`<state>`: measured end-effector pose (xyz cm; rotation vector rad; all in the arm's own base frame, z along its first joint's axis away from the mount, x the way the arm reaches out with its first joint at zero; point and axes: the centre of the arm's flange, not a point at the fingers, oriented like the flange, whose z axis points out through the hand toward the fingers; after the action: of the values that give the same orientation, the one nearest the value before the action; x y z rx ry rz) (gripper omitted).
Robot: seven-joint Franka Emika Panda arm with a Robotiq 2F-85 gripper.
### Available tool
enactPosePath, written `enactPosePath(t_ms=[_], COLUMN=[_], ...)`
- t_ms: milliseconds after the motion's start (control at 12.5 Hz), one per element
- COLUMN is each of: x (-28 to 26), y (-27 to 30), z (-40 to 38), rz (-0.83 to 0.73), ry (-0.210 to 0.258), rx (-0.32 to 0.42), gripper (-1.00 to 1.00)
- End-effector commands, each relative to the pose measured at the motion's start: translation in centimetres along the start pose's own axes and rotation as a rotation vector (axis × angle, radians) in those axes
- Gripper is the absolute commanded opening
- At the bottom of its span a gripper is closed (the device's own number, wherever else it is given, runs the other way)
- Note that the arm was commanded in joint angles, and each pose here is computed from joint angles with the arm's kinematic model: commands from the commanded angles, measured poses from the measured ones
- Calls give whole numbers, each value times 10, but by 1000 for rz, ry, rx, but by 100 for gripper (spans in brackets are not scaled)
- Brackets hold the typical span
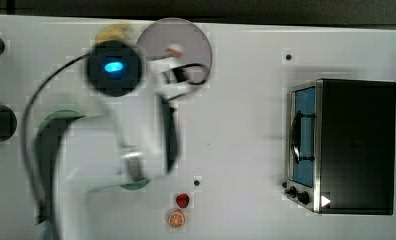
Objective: Pick ketchup from strainer and place it on the table
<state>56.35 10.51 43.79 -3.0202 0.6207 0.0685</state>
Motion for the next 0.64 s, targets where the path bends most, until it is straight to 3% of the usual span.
enactPosePath(t_ms=[80,320,640], x=[28,43,31], y=[50,102,139], z=[-17,4,62], rz=[-57,9,64], ry=[22,-19,-113], rx=[7,-14,-52], gripper=[22,22,22])
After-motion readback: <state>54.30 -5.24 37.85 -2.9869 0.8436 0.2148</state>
